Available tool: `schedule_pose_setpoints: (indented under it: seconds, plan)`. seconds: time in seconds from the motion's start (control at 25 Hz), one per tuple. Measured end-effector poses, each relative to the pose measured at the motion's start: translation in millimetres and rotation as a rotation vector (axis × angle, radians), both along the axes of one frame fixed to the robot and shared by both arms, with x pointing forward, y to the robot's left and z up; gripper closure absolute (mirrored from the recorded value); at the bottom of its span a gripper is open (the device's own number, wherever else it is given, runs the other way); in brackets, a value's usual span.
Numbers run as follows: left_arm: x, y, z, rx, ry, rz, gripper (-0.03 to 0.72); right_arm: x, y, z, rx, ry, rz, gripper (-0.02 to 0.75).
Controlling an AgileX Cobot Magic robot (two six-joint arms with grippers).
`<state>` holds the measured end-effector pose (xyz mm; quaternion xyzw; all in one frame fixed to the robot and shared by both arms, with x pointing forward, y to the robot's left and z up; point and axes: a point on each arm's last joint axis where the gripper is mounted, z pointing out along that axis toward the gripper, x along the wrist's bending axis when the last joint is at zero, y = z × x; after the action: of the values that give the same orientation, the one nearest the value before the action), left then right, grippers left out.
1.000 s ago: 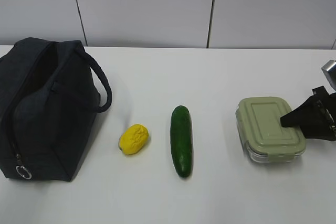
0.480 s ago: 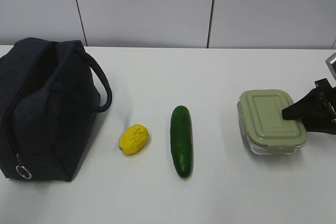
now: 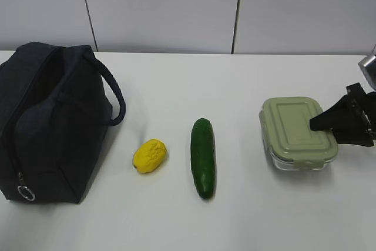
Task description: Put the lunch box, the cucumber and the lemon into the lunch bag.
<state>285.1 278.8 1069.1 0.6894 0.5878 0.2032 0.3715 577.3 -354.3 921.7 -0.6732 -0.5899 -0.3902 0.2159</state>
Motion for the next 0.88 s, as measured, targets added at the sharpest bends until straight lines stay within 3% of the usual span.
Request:
schedule_pose_setpoints:
  seconds: [0.48, 0.88]
  plan:
    - [40, -6, -5, -0.022, 0.108, 0.015, 0.378, -2, 8, 28, -0.018, -0.054, 0.001, 0.387]
    - [69, -11, 4, -0.067, 0.092, 0.037, 0.375, -3, 34, 46, -0.018, -0.087, 0.057, 0.387]
